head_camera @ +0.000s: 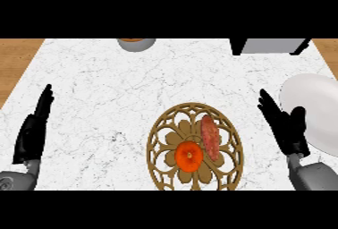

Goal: Pick the squash from the placemat and place it in the plate

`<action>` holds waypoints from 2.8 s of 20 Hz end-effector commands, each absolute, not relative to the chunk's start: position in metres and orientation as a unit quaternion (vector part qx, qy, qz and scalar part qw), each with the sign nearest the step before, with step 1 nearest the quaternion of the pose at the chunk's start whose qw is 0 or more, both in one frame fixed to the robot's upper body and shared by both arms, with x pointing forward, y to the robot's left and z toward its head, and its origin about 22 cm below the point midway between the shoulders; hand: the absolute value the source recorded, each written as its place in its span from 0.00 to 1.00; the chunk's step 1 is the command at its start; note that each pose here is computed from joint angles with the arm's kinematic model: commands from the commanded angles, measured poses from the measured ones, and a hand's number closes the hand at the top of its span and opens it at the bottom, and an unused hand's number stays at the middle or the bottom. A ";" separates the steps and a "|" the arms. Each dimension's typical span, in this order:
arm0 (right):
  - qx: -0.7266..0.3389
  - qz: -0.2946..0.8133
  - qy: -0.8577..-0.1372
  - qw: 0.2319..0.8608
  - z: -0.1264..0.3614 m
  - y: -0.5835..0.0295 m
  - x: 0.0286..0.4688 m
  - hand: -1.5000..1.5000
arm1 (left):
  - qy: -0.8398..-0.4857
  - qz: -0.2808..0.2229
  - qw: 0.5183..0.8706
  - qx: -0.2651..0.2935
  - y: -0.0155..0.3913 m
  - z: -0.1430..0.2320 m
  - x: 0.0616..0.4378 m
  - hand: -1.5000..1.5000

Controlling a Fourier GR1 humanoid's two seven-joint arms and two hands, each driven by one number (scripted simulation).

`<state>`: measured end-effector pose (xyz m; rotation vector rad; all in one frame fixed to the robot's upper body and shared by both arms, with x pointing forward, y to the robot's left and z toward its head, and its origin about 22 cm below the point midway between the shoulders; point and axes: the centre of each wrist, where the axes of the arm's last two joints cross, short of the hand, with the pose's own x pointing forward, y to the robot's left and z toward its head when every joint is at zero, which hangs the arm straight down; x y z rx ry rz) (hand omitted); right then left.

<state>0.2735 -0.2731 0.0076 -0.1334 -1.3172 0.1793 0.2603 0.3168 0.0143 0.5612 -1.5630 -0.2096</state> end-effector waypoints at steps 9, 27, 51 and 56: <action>-0.107 0.436 -0.766 0.459 0.140 -0.213 0.302 1.00 | -0.608 -0.036 0.781 0.139 0.272 -0.022 0.248 0.50; 0.004 0.468 -0.759 0.452 0.035 -0.189 0.273 0.00 | -0.599 -0.014 0.793 0.114 0.230 -0.023 0.251 0.50; -0.037 0.690 -0.542 0.479 0.067 -0.116 0.274 0.00 | -0.601 -0.013 0.792 0.106 0.238 -0.003 0.261 0.50; -0.025 0.698 -0.533 0.477 0.057 -0.111 0.280 0.00 | -0.601 -0.013 0.790 0.121 0.250 -0.021 0.273 0.50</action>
